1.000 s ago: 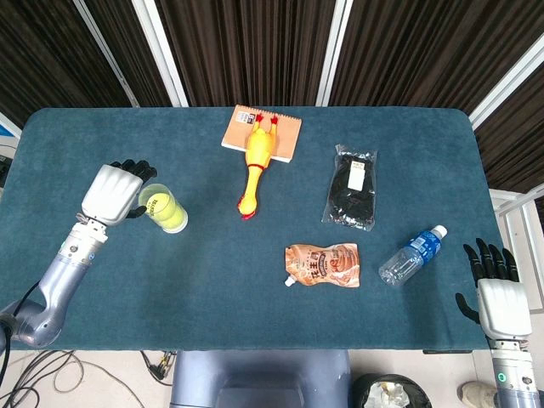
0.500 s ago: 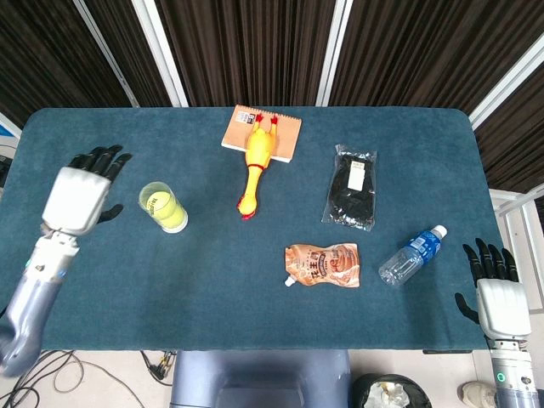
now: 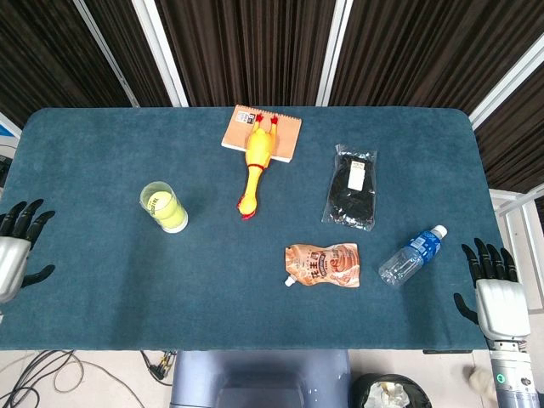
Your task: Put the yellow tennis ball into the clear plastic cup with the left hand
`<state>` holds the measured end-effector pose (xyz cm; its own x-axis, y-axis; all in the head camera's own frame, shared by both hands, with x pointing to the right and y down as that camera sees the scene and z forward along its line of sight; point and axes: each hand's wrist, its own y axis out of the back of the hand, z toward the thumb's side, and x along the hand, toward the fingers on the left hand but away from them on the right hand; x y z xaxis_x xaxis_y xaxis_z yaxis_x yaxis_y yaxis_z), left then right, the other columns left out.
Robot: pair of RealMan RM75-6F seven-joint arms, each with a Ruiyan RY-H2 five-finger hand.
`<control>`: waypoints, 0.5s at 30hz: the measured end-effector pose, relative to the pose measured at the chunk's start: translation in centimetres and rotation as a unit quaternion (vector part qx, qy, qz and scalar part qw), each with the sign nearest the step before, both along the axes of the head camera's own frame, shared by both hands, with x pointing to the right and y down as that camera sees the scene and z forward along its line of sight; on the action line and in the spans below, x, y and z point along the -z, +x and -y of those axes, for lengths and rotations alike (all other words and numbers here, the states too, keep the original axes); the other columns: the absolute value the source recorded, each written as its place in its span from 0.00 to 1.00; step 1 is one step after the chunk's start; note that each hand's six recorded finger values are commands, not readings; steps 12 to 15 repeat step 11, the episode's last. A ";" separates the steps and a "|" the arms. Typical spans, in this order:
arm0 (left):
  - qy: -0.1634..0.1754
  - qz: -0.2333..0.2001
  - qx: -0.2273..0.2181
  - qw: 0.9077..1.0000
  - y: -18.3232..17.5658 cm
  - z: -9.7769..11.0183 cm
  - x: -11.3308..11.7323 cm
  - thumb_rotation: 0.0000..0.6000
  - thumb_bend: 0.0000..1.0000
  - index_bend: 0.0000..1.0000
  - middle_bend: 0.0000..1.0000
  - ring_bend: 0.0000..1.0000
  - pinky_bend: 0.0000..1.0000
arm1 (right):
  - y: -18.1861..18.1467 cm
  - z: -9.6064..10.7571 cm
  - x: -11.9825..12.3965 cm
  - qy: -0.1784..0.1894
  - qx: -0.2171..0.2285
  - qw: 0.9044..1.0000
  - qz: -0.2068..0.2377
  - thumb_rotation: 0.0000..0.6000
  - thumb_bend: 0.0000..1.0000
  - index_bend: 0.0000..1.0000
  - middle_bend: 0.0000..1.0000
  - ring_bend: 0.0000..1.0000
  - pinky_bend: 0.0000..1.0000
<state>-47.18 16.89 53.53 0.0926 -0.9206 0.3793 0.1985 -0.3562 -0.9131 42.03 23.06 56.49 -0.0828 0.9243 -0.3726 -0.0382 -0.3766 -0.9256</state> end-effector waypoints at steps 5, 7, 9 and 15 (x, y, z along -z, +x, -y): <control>-0.007 -0.006 0.005 1.000 -2.1 -2.1 -1.2 1.00 0.05 0.17 0.05 0.04 0.18 | -0.2 0.0 0.4 0.006 0.009 1.000 0.011 1.00 0.35 0.11 0.00 0.01 0.00; -0.006 -0.013 0.002 1.000 -2.6 -2.6 -1.6 1.00 0.05 0.17 0.04 0.04 0.17 | -0.3 0.0 0.5 0.005 0.008 1.000 0.017 1.00 0.35 0.11 0.00 0.01 0.00; -0.004 -0.024 -0.002 1.000 -2.7 -2.9 -2.0 1.00 0.05 0.17 0.04 0.04 0.17 | -0.4 -0.1 0.5 0.003 0.006 1.000 0.025 1.00 0.35 0.11 0.00 0.01 0.00; -0.001 -0.034 -0.005 0.999 -2.6 -3.2 -2.2 1.00 0.05 0.17 0.03 0.01 0.16 | -0.4 -0.1 0.6 0.000 0.006 1.000 0.028 1.00 0.35 0.11 0.00 0.01 0.00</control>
